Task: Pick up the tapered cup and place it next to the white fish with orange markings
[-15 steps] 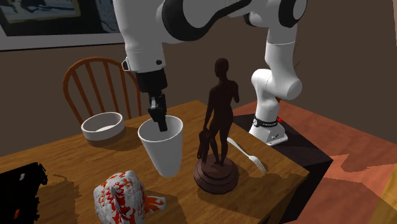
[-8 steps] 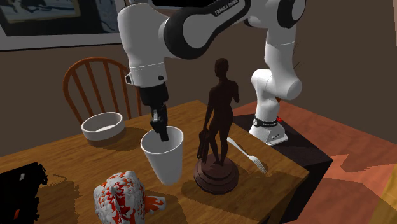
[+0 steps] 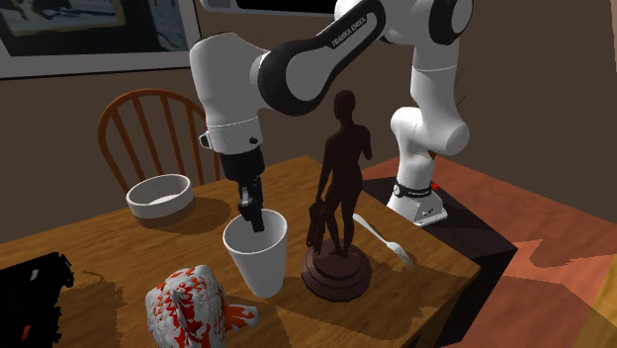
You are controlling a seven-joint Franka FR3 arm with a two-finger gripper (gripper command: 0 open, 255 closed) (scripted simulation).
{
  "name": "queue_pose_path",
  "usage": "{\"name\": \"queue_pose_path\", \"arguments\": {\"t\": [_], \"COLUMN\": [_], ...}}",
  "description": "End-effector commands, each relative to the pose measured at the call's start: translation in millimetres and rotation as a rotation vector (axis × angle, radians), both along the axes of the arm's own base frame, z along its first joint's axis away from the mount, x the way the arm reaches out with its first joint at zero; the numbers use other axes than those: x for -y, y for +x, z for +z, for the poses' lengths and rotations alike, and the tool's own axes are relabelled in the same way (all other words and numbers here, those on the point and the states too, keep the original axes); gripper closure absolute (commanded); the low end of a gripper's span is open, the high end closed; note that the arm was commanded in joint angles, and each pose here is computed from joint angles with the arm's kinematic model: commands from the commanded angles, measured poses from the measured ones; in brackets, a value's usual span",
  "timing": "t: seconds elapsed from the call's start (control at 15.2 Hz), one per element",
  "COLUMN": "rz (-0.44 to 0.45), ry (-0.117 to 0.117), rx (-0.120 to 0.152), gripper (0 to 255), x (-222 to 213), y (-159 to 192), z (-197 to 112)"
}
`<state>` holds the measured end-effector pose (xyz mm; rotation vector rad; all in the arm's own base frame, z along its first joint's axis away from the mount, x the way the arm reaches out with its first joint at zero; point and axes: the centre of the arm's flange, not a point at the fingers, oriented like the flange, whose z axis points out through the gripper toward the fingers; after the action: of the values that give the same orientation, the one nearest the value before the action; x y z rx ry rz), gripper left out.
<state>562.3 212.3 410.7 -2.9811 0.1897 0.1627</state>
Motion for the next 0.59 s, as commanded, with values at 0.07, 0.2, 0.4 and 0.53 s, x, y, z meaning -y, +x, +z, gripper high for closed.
{"name": "queue_pose_path", "arguments": {"t": [0.07, 0.2, 0.4, 0.53], "rz": [0.000, 0.000, 0.000, 0.000], "ry": [0.000, 0.000, 0.000, 0.000], "rx": [0.001, 0.001, 0.001, 0.001], "gripper": [255, 255, 0, 0], "x": [-0.3, -0.3, -0.3, -0.3], "y": [0.4, 0.4, 0.4, 0.4], "z": [-0.3, -0.3, -0.2, -0.3]}}
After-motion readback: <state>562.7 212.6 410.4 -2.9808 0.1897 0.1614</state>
